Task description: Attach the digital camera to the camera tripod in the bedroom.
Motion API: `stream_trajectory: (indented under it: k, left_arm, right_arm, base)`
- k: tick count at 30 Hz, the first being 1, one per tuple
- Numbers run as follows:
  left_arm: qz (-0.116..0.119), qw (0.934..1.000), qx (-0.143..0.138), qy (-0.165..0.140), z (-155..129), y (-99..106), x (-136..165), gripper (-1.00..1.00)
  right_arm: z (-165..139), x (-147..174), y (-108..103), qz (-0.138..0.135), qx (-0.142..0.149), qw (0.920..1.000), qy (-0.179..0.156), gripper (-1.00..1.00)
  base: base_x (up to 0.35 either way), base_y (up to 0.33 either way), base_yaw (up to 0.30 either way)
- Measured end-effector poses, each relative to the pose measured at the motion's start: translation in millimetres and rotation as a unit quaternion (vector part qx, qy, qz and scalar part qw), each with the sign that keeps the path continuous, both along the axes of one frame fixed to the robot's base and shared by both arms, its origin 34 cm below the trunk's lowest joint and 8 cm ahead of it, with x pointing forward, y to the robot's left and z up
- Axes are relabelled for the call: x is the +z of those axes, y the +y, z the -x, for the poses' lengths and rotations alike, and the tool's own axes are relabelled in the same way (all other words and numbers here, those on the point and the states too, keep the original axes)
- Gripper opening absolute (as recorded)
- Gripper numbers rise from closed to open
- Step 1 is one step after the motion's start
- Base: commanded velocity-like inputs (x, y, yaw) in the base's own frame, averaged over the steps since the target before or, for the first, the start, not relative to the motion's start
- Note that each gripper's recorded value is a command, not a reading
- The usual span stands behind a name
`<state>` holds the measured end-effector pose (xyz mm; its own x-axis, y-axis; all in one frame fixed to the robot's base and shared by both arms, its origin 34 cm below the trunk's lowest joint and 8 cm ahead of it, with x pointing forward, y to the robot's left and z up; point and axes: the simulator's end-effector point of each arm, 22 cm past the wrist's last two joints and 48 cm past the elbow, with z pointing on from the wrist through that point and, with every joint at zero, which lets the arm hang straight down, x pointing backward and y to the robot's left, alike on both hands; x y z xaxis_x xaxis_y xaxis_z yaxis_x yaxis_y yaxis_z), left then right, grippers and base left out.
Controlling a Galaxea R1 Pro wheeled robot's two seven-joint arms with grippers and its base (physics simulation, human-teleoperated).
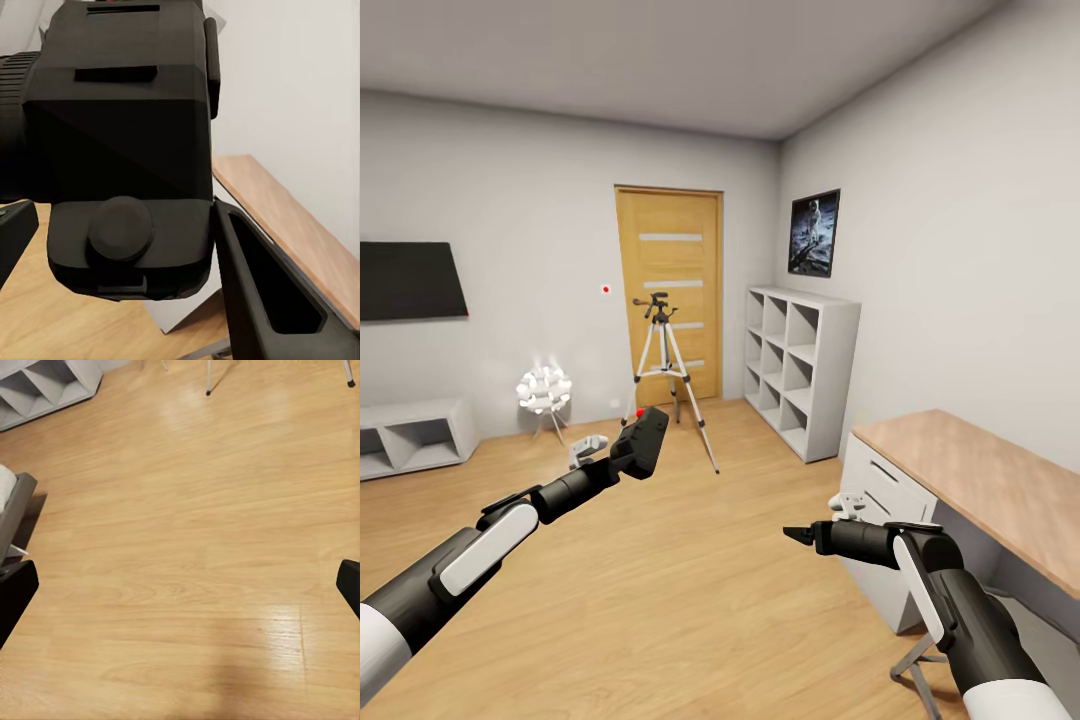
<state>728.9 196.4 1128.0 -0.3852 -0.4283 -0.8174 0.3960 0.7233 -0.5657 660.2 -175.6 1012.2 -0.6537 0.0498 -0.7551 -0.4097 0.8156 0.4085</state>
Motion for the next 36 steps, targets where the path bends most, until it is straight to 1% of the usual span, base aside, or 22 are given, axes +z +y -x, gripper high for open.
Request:
stream_trajectory:
  k: [20, 36]
  left_arm:
    - [0.0, 1.0, 0.001, 0.001, 6.0, 0.7, 17.4, -1.0]
    - [-0.001, 0.9999, 0.008, 0.009, 10.0, 5.9, 21.7, -1.0]
  right_arm:
    - [6.5, 18.0, -0.5, -0.002, -0.001, 1.0, 0.001, 1.0]
    - [12.6, 30.0, -0.3, -0.001, -0.001, 1.0, 0.001, 1.0]
  base:
    - [0.0, 0.0, 0.0]
    - [0.0, 0.0, 0.0]
